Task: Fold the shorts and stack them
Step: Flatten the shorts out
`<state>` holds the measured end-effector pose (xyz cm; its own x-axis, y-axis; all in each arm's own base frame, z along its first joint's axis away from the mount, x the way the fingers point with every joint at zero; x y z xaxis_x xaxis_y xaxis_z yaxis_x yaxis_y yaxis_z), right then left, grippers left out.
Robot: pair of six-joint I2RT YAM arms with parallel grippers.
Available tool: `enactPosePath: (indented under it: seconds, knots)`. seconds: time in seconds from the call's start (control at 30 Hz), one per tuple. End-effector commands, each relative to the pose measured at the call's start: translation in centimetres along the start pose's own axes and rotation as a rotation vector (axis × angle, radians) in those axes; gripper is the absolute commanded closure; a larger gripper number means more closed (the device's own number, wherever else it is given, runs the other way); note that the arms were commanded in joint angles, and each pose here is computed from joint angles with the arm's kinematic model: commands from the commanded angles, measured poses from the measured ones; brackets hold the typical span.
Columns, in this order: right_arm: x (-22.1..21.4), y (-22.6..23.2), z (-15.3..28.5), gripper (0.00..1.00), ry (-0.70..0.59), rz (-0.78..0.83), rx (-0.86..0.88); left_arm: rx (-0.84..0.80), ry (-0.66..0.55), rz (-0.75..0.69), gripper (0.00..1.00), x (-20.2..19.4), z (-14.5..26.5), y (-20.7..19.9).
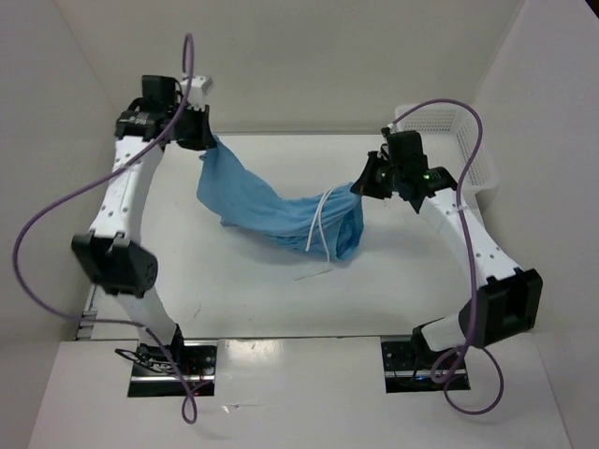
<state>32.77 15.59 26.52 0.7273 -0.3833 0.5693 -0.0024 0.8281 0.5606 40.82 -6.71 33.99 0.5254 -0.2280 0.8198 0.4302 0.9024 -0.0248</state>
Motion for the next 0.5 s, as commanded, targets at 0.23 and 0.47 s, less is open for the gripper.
enactPosePath:
  seconds: [0.23, 0.47]
  knots:
    - [1.6, -5.6, -12.6, 1.00, 0.133, -0.058, -0.081, 0.053, 0.226, 0.061, 0.89, -5.3, -18.1, 7.0]
    - [6.0, -6.2, -15.5, 0.47, 0.093, -0.170, -0.038, 0.081, 0.288, 0.081, 0.32, -7.0, -20.5, 8.7]
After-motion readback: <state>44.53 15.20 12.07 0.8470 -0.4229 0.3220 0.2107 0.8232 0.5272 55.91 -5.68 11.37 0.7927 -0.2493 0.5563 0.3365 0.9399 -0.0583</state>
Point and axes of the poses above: each gripper's point midway between its finger pads, its own z axis back along the fingers, its own y axis along the line the jaws close on, x = y × z, the point moved 3 cm from there along z, back along the fingers, and after that the axes turned 8 degrees about -z, right-handed, at the moved point
